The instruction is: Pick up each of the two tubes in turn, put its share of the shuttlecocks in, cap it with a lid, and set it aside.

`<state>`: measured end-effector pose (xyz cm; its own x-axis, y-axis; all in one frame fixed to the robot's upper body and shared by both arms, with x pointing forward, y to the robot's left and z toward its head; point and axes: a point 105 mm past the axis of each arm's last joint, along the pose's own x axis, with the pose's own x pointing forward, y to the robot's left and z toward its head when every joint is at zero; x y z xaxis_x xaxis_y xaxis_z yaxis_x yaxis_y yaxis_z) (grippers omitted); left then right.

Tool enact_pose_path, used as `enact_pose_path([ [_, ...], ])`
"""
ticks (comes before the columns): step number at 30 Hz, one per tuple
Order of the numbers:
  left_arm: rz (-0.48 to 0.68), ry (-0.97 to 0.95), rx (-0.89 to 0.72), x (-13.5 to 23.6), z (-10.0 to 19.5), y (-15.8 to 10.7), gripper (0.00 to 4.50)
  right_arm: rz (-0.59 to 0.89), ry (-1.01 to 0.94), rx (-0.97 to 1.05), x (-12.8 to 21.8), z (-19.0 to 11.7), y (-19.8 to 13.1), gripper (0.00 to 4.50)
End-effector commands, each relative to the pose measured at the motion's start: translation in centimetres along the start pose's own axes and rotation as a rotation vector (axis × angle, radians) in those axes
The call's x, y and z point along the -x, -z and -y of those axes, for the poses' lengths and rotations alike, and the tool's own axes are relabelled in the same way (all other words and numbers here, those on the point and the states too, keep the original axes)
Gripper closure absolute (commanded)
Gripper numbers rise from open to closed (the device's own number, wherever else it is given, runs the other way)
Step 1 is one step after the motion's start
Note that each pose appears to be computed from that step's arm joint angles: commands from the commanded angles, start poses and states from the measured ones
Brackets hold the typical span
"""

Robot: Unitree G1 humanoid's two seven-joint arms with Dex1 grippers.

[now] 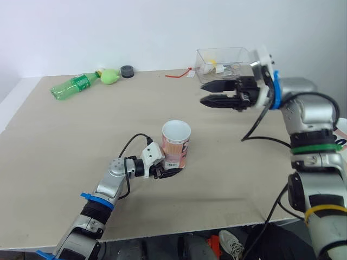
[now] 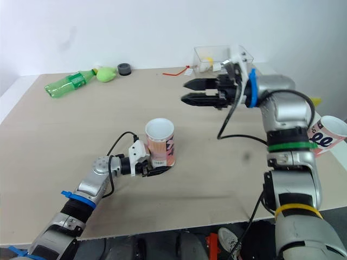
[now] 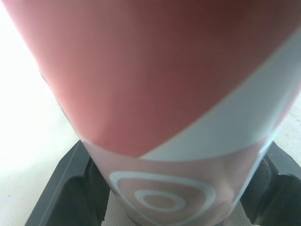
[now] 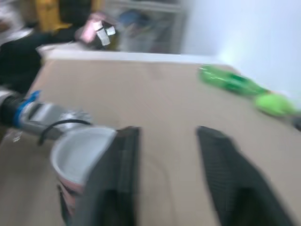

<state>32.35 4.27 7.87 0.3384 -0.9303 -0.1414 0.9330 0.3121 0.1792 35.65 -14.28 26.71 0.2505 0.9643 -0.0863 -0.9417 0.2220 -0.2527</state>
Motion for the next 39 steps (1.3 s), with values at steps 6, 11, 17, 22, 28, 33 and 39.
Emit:
enact_pose_path([
  [6, -0.059, 0.032, 0.027, 1.9, 1.1, 1.2, 0.0, -0.082, 0.102, -0.054, 1.8, -4.1, 6.6, 0.05],
  [11, -0.093, 0.053, -0.007, 3.7, 1.2, 1.2, 0.0, -0.14, 0.034, -0.073, 0.3, -7.0, 9.7, 0.05],
  [17, -0.121, 0.027, -0.026, 5.4, 0.2, 1.0, 0.0, -0.171, -0.044, -0.057, -1.9, -8.7, 12.3, 0.05],
  [22, -0.133, 0.004, -0.031, 6.2, -0.2, 1.2, 0.0, -0.17, -0.091, -0.043, -3.6, -9.4, 13.1, 0.05],
  [28, -0.125, -0.006, -0.03, 6.7, -0.1, 0.9, 0.0, -0.148, -0.133, -0.041, -5.5, -10.0, 13.6, 0.05],
  [33, -0.126, -0.009, -0.027, 7.2, 0.3, 0.8, 0.0, -0.134, -0.152, -0.053, -6.6, -10.1, 13.9, 0.05],
  [39, -0.093, -0.046, -0.033, 7.9, 0.4, 0.2, 0.0, -0.091, -0.154, -0.074, -7.8, -9.8, 13.6, 0.05],
])
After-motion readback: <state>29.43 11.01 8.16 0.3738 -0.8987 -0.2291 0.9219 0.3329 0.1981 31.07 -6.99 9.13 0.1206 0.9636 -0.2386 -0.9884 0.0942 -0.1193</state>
